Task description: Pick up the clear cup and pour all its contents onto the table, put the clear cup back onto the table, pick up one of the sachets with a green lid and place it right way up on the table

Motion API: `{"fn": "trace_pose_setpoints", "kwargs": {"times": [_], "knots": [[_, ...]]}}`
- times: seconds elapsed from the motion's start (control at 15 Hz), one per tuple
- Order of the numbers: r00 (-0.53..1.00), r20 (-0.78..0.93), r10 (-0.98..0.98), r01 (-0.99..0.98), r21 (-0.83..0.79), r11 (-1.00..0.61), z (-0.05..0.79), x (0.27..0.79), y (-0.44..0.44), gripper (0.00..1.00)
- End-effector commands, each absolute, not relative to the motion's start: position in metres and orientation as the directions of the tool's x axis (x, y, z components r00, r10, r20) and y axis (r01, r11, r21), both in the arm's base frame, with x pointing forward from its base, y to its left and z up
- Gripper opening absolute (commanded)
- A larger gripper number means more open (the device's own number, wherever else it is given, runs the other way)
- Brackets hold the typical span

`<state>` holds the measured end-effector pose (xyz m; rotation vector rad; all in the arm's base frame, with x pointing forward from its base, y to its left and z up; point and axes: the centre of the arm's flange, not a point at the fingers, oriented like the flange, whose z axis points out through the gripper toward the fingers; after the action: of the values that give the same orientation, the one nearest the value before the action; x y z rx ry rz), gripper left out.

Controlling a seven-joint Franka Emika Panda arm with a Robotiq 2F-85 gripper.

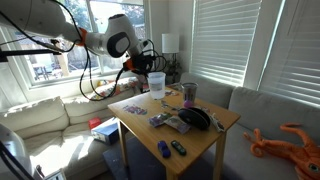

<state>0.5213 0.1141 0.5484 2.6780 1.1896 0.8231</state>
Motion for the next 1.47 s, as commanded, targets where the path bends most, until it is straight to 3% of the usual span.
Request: {"fn": "trace_pose_setpoints", "kwargs": {"times": [0.0, 0.47, 0.53, 0.67, 1.27, 1.4], "knots": [[0.552, 0.463, 0.693, 0.648, 0.284, -0.706, 0.539, 0.513, 0.124, 0.01], [0.54, 0.44, 0.717, 0.705, 0.23, -0.671, 0.521, 0.506, 0.146, 0.01], [0.537, 0.436, 0.722, 0.707, 0.236, -0.667, 0.519, 0.505, 0.147, 0.29], [0.541, 0.429, 0.724, 0.705, 0.238, -0.668, 0.517, 0.504, 0.146, 0.36], [0.604, 0.503, 0.618, 0.591, 0.239, -0.771, 0.58, 0.494, 0.082, 0.98], [0.64, 0.509, 0.575, 0.554, 0.212, -0.805, 0.586, 0.491, 0.055, 1.0]]}}
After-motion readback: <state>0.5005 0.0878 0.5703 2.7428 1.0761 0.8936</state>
